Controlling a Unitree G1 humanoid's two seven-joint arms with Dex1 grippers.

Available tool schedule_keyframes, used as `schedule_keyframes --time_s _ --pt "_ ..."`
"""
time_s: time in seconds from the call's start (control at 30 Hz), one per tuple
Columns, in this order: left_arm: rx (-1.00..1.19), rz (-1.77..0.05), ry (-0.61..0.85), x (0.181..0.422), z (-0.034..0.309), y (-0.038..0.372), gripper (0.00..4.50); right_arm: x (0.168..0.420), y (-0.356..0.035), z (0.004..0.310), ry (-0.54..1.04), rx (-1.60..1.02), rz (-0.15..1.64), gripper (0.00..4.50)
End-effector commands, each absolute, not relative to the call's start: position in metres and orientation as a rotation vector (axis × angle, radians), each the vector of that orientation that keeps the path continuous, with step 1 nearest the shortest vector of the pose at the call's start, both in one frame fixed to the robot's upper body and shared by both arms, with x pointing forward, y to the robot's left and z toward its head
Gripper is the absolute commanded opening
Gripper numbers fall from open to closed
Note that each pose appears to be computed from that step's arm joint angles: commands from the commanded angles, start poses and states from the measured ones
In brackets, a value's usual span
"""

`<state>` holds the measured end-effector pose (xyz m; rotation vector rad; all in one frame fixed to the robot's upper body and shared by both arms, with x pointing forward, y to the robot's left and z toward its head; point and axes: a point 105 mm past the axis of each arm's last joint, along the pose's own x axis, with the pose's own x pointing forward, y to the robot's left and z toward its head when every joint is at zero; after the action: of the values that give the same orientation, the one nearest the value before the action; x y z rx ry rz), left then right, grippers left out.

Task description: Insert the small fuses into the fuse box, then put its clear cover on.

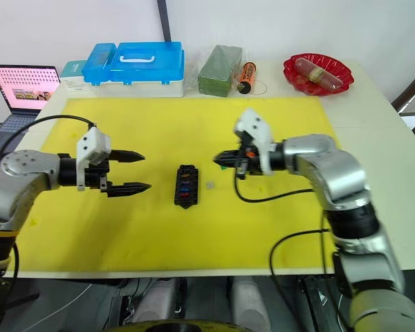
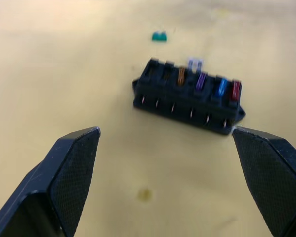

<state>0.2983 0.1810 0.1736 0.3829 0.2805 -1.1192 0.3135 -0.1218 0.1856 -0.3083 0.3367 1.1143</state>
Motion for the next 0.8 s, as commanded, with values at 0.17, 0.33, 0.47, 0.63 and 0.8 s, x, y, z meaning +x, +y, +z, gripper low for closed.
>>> schedule_keyframes --time_s 0.17,0.33,0.47,0.63,0.8 --pt "0.407 -1.116 0.254 0.287 0.196 0.192 4.50 0.296 -0.177 0.196 0.371 -0.377 1.049 2.73" --pt "0.407 -1.113 0.258 0.286 0.195 0.195 4.50 0.298 -0.204 0.190 0.406 -0.362 0.964 4.48" --pt "0.393 -1.136 0.237 0.288 0.195 0.183 4.50 0.305 -0.201 0.187 0.411 -0.313 0.961 4.48" --pt "0.397 -1.184 0.220 0.290 0.185 0.166 4.50 0.319 -0.172 0.180 0.453 -0.119 0.997 4.48" --pt "0.400 -1.215 0.202 0.292 0.182 0.156 4.50 0.334 -0.140 0.167 0.602 0.082 1.050 4.48"
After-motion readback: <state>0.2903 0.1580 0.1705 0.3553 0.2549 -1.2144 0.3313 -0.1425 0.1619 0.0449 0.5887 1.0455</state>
